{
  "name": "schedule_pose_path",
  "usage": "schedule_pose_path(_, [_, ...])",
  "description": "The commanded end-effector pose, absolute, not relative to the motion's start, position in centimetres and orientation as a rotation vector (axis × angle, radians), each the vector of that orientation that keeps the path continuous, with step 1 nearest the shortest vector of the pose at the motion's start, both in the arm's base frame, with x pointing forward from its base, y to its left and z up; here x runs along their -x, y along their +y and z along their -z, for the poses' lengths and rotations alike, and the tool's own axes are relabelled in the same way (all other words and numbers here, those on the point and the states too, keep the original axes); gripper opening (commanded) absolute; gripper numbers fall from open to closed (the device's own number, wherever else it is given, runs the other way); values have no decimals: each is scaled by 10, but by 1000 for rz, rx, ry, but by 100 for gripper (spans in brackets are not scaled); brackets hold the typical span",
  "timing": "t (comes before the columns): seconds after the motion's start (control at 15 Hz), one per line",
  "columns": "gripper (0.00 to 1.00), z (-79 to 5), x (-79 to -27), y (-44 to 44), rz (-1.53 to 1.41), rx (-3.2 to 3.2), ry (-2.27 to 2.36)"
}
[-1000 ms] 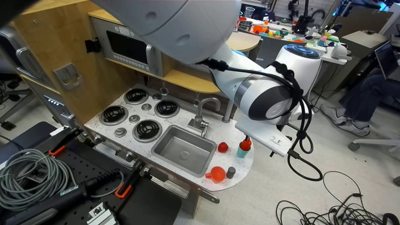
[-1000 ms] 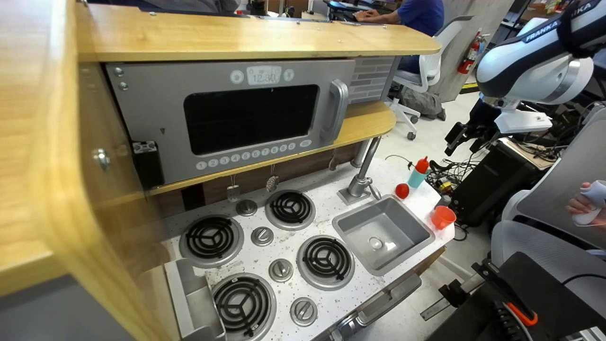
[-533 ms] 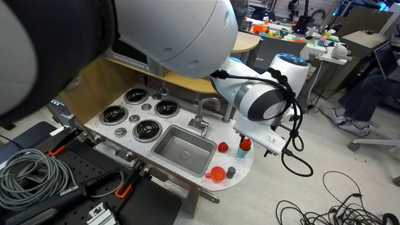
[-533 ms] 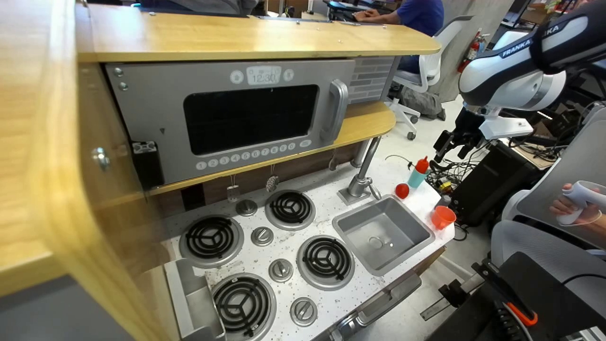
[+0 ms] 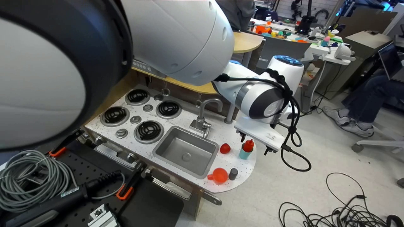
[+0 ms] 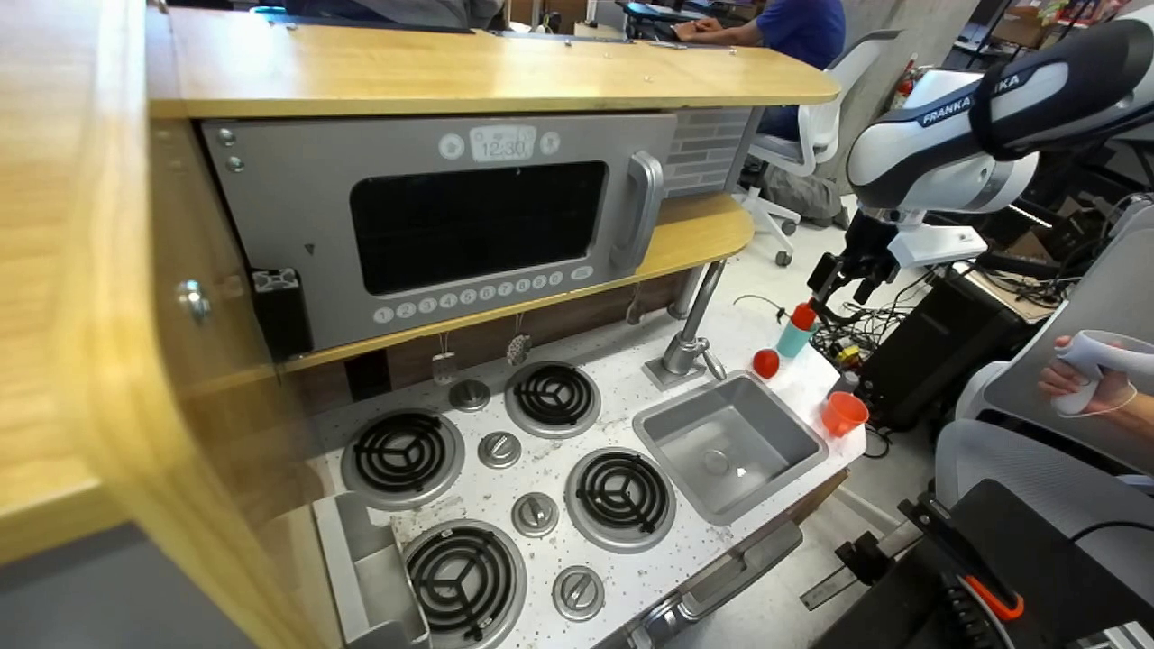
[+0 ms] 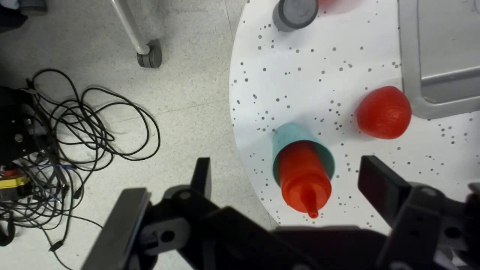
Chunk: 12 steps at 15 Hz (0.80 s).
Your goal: Take the sauce bottle out of the cup and put it on the counter
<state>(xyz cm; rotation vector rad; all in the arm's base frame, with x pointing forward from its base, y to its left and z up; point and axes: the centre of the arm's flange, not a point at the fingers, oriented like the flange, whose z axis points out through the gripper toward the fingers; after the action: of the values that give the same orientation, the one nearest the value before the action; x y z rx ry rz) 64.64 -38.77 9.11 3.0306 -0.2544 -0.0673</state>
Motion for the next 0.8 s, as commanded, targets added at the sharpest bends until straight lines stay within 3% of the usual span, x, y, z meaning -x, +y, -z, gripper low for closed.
schedule_pose_path(0.0, [100, -89, -674, -400, 131, -3015, -293])
schedule_pose_path(0.73, [100, -77, -696, -393, 132, -3014, -199])
